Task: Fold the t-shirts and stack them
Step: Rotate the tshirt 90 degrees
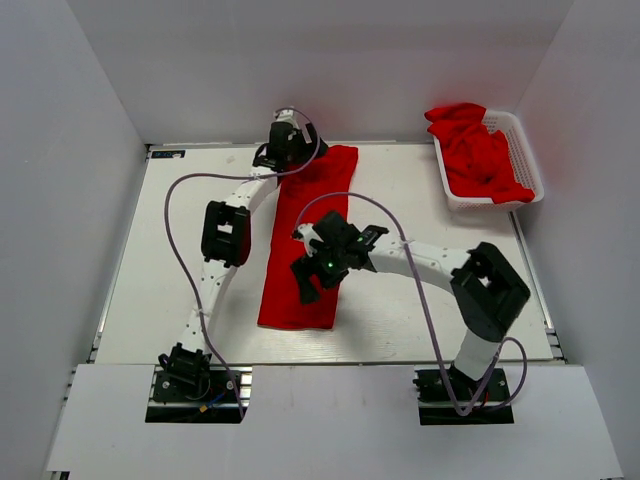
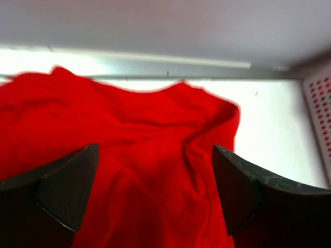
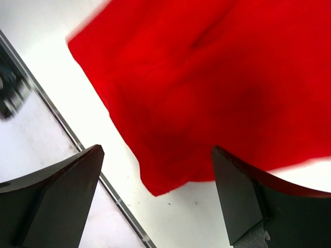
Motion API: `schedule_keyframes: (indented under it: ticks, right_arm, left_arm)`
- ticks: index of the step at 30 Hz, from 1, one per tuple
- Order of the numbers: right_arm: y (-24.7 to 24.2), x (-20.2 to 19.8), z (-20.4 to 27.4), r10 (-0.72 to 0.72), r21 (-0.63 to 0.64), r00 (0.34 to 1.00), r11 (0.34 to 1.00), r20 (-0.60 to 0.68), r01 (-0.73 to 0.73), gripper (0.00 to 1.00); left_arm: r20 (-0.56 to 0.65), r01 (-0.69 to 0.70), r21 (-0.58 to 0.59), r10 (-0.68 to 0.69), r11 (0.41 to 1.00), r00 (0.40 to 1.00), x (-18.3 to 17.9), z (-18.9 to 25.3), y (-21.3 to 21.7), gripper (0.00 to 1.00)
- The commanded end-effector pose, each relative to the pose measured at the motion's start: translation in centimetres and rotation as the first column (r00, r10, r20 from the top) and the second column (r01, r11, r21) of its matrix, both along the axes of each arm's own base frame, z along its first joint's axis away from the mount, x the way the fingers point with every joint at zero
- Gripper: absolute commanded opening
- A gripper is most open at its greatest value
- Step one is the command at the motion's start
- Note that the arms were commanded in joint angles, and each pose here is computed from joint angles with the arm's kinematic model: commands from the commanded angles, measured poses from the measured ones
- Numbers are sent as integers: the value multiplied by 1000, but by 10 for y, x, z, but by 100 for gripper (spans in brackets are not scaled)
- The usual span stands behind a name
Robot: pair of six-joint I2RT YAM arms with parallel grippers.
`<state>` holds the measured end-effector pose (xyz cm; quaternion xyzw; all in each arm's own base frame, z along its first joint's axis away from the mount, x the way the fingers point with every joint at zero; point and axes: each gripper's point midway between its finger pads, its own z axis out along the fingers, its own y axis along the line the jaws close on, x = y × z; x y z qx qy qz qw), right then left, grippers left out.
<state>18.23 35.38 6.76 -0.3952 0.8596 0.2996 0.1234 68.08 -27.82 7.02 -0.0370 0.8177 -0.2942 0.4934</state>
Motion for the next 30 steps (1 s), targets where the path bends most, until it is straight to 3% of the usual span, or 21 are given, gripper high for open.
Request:
schedule_keyframes:
  ticks: [1,5,6,8,10,15,16,18,19,20,21,23,24,25,28,30]
  right_arm:
    - [5,33,58,-118,87,979,991,164,105,90]
    - [-5,54,85,-216,111,941,975,260,193,90]
    - [-13,62,86,-237,90,926,971,293,220,90]
    - [-16,73,96,-265,81,908,964,325,253,90]
    - [-26,100,108,-330,70,850,941,410,332,90]
    - [-22,151,143,-406,160,750,910,523,382,90]
    - [-21,162,130,-394,128,753,913,527,388,90]
    - [-14,188,160,-419,177,705,903,572,392,90]
    - [-12,203,133,-403,121,716,903,570,412,90]
    - [-2,220,165,-422,181,676,899,604,399,90]
    - [-1,236,131,-402,115,697,900,593,421,90]
    - [15,259,161,-407,175,664,905,627,388,90]
    - [21,271,122,-383,120,695,910,609,397,90]
    - [26,284,137,-369,135,667,917,648,376,90]
    - [45,320,144,-380,193,612,916,694,350,90]
    - [46,337,130,-375,191,581,916,722,354,90]
  left_arm:
    - [239,-83,-79,100,993,966,5,175,28,100]
    - [286,-109,-32,113,994,952,-10,218,41,100]
    - [326,-115,-15,114,993,938,-19,246,47,100]
    - [297,-167,18,154,986,942,-28,251,65,100]
    - [318,-188,57,160,981,934,-46,280,83,100]
    - [86,-340,264,329,903,940,-113,228,145,100]
    - [1,-337,327,356,883,934,-133,191,156,100]
    - [-53,-427,367,477,827,878,-176,189,185,100]
    - [-118,-453,409,539,792,834,-199,156,198,100]
    - [-151,-466,422,567,778,810,-216,147,204,100]
    - [-175,-477,414,581,776,795,-239,150,209,100]
    - [-262,-444,434,581,784,771,-273,112,212,100]
    - [-312,-414,451,574,791,757,-293,89,213,100]
    - [-322,-413,415,555,811,767,-303,95,210,100]
    - [-426,-380,420,549,824,720,-344,64,210,100]
    - [-473,-369,389,526,844,706,-368,53,207,100]
